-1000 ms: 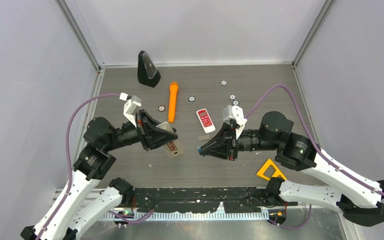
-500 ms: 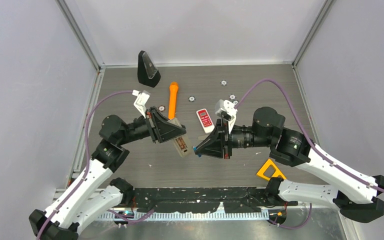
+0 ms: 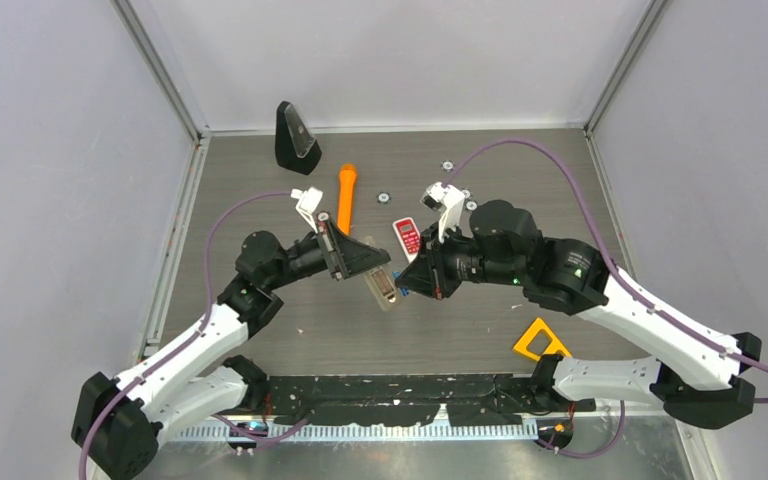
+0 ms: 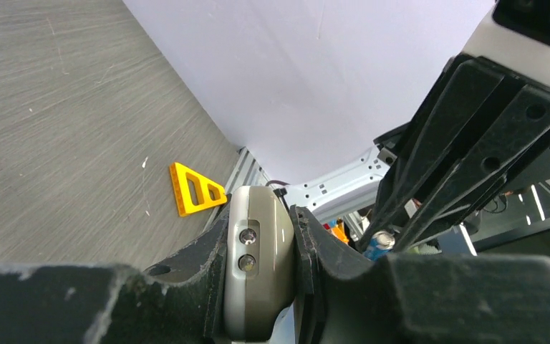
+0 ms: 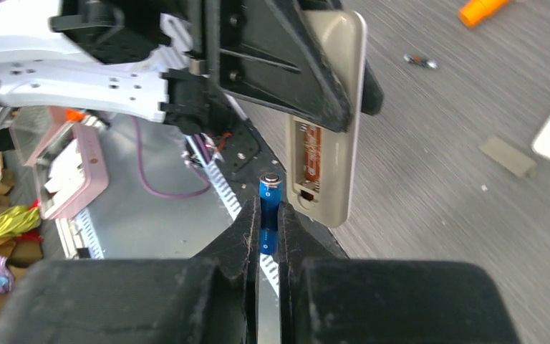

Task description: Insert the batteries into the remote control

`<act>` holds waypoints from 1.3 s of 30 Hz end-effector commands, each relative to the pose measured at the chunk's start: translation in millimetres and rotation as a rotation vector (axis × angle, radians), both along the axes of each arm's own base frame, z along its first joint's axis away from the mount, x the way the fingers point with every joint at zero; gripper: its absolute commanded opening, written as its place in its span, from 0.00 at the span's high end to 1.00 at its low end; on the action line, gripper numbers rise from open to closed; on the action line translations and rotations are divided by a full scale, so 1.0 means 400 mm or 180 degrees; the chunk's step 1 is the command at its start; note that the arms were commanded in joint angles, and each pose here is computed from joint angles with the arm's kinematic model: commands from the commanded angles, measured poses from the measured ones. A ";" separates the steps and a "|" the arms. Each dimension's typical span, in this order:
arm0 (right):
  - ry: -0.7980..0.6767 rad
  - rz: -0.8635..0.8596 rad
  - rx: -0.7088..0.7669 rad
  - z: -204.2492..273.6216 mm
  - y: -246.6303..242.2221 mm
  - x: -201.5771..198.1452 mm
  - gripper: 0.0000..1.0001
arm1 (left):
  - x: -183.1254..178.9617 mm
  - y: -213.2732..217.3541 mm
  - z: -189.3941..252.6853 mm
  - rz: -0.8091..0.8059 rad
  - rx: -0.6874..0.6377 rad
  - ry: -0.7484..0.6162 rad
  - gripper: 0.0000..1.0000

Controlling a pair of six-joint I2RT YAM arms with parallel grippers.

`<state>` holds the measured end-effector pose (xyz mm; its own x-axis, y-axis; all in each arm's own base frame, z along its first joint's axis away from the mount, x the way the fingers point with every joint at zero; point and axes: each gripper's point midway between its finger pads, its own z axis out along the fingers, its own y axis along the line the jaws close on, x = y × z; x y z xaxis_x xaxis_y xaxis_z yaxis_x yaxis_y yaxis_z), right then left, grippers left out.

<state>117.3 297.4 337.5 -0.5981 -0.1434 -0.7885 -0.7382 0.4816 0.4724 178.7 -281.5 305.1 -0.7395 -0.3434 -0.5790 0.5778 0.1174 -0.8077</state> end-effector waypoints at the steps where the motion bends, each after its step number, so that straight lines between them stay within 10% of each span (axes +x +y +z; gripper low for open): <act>1: 0.0247 -0.0522 -0.0323 -0.028 -0.038 0.029 0.93 | 0.020 -0.008 0.063 0.0111 -0.0284 -0.0172 1.00; 39: 0.0310 -0.0796 -0.1028 -0.121 0.018 0.081 0.80 | 0.040 -0.056 0.026 -0.0032 -0.0510 0.0214 1.00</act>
<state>148.7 301.5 277.7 -0.7264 -0.2305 -0.6474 -0.5354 0.7804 0.3229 198.7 -305.6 291.8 -0.8036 -0.3849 -0.4540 0.4736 0.0483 -0.8794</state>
